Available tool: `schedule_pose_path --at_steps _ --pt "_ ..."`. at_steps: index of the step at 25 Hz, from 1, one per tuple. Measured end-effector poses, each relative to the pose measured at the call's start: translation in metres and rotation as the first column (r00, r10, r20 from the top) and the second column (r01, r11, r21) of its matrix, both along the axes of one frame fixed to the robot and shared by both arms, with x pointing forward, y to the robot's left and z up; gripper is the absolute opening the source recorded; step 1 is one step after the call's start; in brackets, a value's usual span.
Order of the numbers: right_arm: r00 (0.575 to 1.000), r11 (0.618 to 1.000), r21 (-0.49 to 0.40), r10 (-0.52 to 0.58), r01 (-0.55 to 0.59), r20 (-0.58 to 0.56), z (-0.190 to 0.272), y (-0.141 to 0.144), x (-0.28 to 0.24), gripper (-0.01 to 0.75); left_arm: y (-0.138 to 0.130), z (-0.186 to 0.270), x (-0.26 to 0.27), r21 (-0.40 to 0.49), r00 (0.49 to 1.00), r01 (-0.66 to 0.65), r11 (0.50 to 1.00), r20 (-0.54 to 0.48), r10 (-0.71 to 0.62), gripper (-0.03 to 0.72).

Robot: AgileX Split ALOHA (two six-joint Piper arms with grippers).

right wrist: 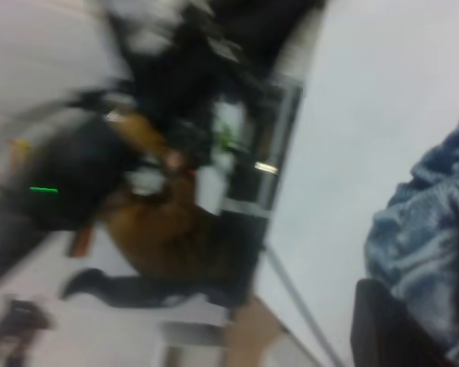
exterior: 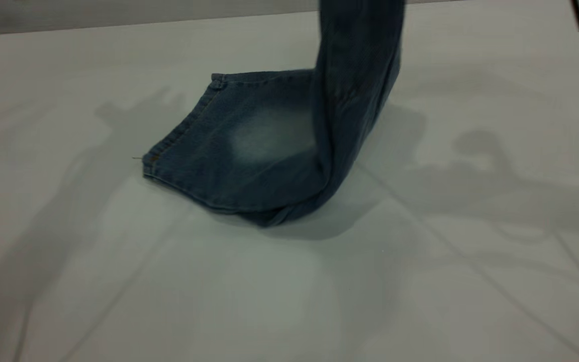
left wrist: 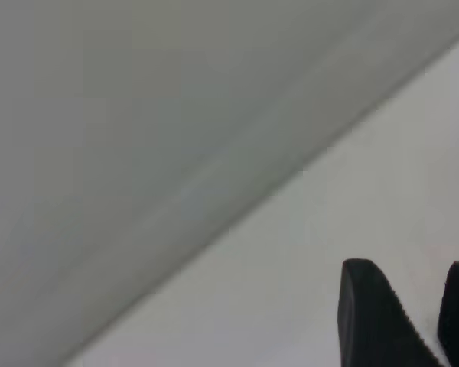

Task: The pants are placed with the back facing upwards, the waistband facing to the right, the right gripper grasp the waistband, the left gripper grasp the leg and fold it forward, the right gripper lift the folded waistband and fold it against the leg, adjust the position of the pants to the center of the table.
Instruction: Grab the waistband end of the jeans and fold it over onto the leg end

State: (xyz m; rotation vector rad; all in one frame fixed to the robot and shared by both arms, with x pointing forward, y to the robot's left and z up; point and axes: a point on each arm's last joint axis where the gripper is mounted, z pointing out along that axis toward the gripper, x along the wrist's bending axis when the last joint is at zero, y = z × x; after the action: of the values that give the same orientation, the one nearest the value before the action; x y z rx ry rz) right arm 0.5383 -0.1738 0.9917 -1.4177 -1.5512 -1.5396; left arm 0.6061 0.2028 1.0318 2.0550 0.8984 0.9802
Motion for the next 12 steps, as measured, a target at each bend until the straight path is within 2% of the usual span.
schedule_pose_path --at_steps 7,12 --pt "0.995 0.979 -0.201 0.040 -0.021 0.090 -0.013 0.047 -0.007 0.056 0.009 0.076 -0.035 -0.049 0.979 0.002 0.999 0.202 0.007 0.238" --pt "0.993 0.961 -0.275 0.064 -0.036 0.097 -0.026 0.079 0.003 0.056 0.012 0.106 -0.056 -0.082 0.960 0.023 0.996 0.282 0.001 0.238"
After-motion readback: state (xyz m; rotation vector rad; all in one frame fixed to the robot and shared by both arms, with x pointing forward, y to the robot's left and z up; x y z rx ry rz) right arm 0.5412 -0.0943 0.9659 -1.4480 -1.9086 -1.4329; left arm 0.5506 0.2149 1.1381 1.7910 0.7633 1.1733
